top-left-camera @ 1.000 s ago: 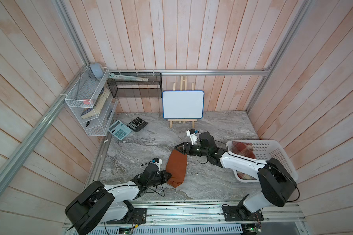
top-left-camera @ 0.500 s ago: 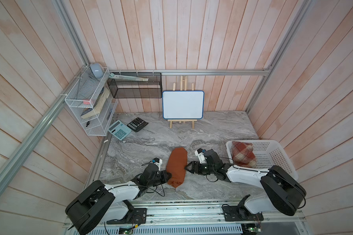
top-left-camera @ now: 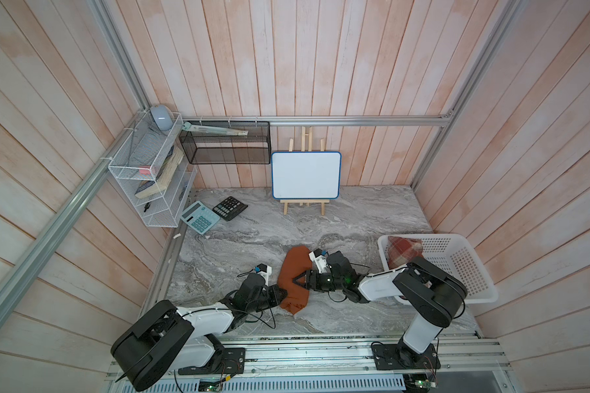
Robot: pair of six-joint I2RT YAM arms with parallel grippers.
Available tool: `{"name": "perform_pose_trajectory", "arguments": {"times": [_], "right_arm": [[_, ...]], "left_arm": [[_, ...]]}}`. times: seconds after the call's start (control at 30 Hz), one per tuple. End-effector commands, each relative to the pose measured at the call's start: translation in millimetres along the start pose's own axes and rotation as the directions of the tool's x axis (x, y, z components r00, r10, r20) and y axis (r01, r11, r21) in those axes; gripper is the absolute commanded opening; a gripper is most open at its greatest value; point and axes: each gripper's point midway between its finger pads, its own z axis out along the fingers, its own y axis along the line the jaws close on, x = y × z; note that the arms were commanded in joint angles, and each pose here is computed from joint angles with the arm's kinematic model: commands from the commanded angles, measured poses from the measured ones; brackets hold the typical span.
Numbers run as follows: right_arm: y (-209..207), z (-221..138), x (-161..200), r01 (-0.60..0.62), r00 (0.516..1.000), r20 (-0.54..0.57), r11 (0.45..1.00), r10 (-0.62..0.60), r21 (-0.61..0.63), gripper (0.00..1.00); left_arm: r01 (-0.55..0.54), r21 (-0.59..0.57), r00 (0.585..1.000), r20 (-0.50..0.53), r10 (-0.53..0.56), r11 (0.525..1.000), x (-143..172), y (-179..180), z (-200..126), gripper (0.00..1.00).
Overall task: Roll up the skirts
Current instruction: Pick up the skirt from the center of the board.
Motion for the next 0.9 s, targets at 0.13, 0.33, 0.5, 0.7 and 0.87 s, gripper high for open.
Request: {"name": "perform_pose_trajectory", "arguments": {"times": [0.13,0.33,0.5,0.7,0.87], "right_arm": [[0.9,19.5,24.6,-0.041,0.995,-0.096,0.998,0.035,-0.056,0.46],[1.7,20.7,25.3,-0.039,0.995,-0.094,0.996,0.032,-0.077,0.01],[12.1,18.1,11.8,0.003,0.998,-0.058,0.998,-0.007,-0.055,0.0],[46.0,-16.3,-22.8,0.13,0.99,0.055,0.99,-0.133,0.046,0.0],[73.9,-61.9,-45.7,0.187,0.967,0.157,0.976,-0.202,0.11,0.0]], "left_arm": [[0.007,-0.02,0.997,-0.08,-0.009,1.0,19.0,11.3,3.9,0.0],[0.005,-0.002,0.997,-0.071,-0.005,1.0,16.1,6.4,1.7,0.0],[0.0,0.035,0.999,-0.046,0.001,0.999,5.9,-6.4,-8.6,0.02],[-0.096,0.049,0.991,0.103,0.09,0.994,-35.6,-42.0,-52.4,0.46],[-0.183,0.032,0.956,0.24,0.17,0.983,-68.9,-69.7,-94.2,0.58]]}}
